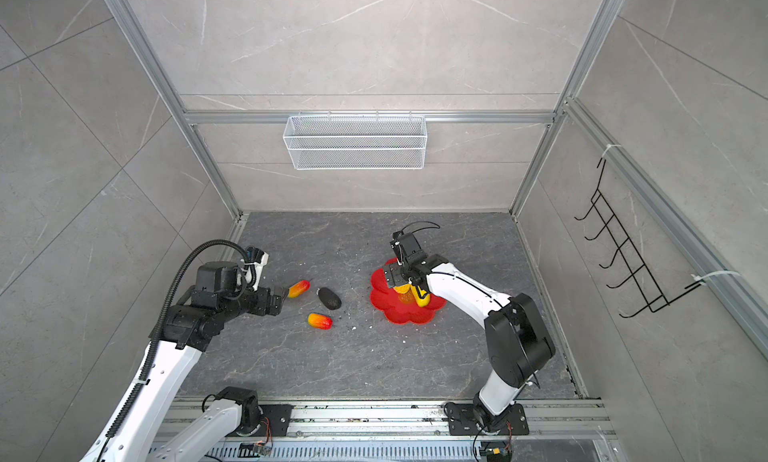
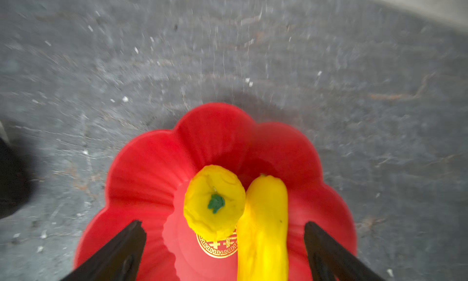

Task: Place and organize the fake fruits in the fruit bowl
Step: 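Place the round yellow fruit in the red bowl beside the long one, then grasp the dark green avocado with the right gripper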

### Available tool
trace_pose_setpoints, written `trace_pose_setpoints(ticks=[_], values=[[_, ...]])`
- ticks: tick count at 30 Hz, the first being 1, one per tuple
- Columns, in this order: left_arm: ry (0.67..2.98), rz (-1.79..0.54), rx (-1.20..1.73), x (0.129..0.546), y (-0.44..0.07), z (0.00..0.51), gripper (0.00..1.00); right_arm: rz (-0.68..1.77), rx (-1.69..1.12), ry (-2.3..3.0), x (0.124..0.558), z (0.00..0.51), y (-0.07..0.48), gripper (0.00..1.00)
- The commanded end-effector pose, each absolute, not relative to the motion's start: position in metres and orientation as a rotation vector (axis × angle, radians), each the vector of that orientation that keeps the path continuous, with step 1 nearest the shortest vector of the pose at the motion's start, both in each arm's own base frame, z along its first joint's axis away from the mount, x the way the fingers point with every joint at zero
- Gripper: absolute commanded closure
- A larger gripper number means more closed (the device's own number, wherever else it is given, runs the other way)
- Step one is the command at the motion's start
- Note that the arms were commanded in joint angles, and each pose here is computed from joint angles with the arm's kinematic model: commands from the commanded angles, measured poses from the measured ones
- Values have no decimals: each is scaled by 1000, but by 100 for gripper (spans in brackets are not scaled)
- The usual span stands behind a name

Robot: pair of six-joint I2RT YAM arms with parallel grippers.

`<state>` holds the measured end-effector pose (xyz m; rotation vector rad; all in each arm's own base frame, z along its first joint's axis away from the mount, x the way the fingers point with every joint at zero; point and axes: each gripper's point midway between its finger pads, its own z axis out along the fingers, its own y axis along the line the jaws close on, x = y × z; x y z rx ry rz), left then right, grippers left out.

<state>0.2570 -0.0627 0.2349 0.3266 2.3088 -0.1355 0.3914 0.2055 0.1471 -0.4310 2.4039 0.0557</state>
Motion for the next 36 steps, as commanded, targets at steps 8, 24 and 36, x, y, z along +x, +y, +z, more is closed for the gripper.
trace_pose_setpoints(ticks=[8, 24, 36], values=[[2288, -140, 311, 259, -62, 244, 0, 299, -781, 2291, 352, 198, 318, 0], [2276, -206, 338, 255, -71, 239, 0, 492, -1006, 2400, 343, 95, 449, 0], [2261, -191, 333, 252, -68, 241, 0, 394, -1007, 2516, 348, 42, 447, 6]])
